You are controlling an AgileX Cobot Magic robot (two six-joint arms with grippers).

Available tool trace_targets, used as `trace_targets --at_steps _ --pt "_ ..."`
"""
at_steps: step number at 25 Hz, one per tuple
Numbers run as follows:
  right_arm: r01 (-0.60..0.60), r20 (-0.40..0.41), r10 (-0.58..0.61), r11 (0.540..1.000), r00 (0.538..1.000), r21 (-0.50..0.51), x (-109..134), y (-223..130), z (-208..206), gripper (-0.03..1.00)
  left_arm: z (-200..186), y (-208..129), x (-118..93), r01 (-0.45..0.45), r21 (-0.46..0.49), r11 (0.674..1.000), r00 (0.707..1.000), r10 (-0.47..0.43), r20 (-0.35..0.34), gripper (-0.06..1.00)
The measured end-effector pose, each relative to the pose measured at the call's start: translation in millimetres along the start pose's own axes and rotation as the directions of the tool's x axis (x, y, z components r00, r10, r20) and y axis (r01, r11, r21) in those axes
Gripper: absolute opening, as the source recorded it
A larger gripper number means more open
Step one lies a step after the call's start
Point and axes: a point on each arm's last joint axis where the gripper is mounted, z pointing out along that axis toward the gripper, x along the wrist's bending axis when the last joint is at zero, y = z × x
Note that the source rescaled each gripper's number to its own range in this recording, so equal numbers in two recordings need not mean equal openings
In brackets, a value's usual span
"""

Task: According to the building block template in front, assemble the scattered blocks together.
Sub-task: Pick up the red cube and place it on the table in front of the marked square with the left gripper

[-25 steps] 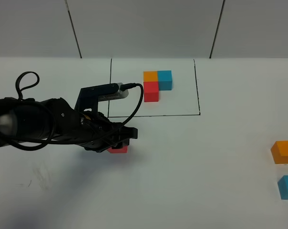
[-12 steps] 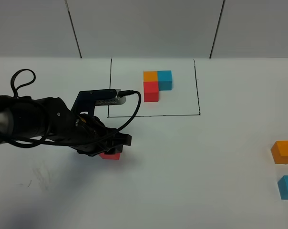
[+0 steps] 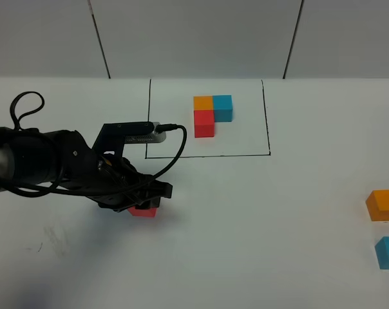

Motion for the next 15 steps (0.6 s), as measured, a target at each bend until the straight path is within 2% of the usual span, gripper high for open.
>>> trace_targets --at_steps 7,15 --pt "0.000 0.000 0.000 1.000 1.000 0.000 0.0 0.0 0.0 0.00 -0.6 -1.4 4.9 -0.012 0.030 0.999 1.000 0.013 -0.009 0.46" --pt "0.000 0.000 0.000 1.000 1.000 0.000 0.0 0.0 0.0 0.00 -1.8 -3.4 7.0 -0.126 0.084 0.988 0.991 0.129 -0.031 0.46"
